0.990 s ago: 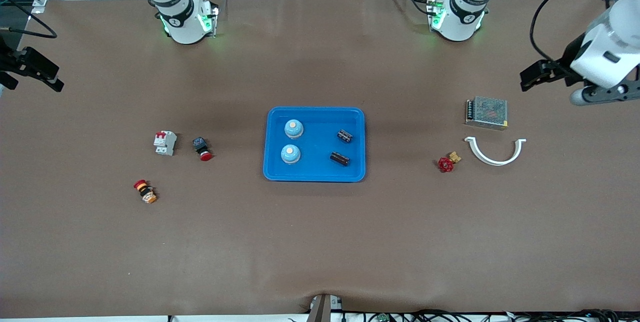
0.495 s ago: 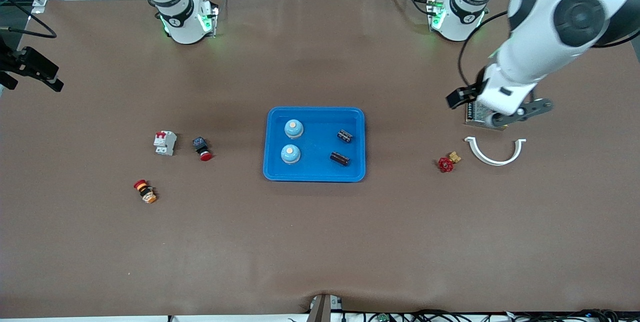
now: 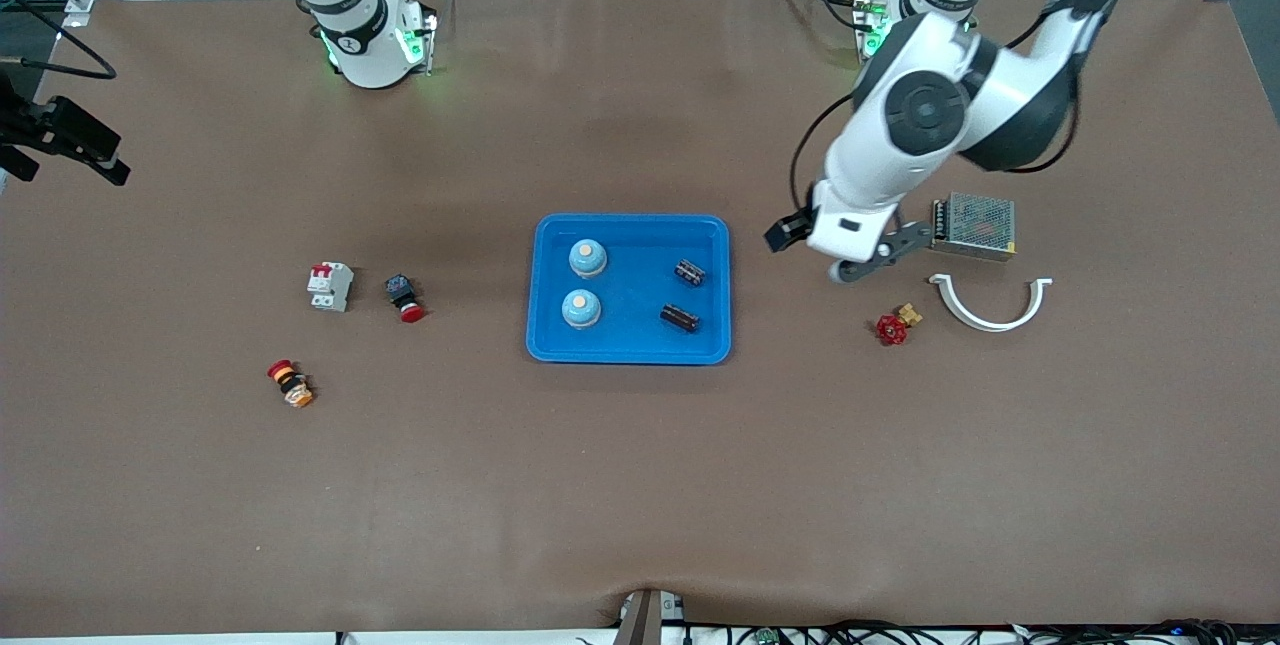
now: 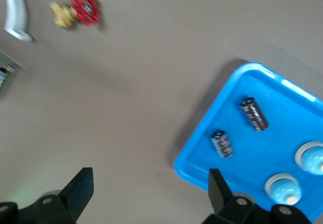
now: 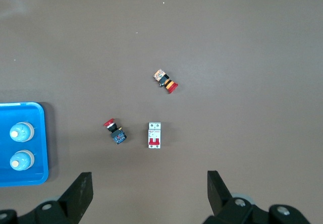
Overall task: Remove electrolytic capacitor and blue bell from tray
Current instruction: 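Reach the left gripper to a brown capacitor in the blue tray, then grasp the capacitor with the left gripper while the right gripper reaches a bell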
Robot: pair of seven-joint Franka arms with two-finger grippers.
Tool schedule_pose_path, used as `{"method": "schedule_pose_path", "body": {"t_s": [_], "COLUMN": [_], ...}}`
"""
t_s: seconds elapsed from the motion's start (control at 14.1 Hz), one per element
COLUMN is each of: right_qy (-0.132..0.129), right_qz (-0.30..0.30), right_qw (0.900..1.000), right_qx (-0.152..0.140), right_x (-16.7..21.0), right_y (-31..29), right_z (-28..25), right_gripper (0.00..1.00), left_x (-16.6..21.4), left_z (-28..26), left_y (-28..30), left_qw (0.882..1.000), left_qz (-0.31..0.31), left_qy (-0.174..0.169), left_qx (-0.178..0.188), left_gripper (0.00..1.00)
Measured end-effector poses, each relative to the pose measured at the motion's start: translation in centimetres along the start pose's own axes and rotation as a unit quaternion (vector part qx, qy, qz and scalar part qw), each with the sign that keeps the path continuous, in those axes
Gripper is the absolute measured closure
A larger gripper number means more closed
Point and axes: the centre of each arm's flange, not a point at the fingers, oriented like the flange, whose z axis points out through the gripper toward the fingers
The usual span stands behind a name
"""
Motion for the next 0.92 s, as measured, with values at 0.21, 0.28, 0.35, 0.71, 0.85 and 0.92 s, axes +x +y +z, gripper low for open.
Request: {"method": "schedule_pose_path", "body": {"t_s": [0.21, 0.28, 0.35, 0.71, 0.85, 0.92], "right_qy": [-0.004, -0.006, -0.007, -0.013, -0.017, -0.020], "right_qz": [-0.001, -0.003, -0.008, -0.071, -0.092, -0.086], "right_qw": [1.000, 1.000, 1.000, 0.997, 0.996, 0.996], "right_qx": [-0.001, 0.000, 0.000, 0.005, 0.008, 0.008], "right_x": [0.2, 0.2, 0.2, -0.4, -1.0, -1.3], "right_y": [-0.1, -0.3, -0.8, -7.5, -11.6, -13.9], "right_z": [0.5, 0.6, 0.6, 0.8, 1.2, 1.7], "right_gripper": [0.00, 0.00, 0.00, 0.00, 0.00, 0.00], "left_x": [-2.8, -3.6, -4.3, -6.2, -6.8, -7.2], "left_z": [4.7, 6.3, 7.9, 14.2, 15.8, 16.6], "left_y": [3.3, 4.1, 5.0, 8.6, 9.7, 10.2], "left_qw": [0.999, 0.997, 0.996, 0.984, 0.980, 0.979], "left_qz": [-0.053, -0.071, -0.089, -0.171, -0.194, -0.200], "left_qy": [0.005, 0.008, 0.011, 0.035, 0.036, 0.039], "left_qx": [0.007, 0.012, 0.015, 0.023, 0.024, 0.024], "left_gripper": [0.00, 0.00, 0.00, 0.03, 0.09, 0.13]}}
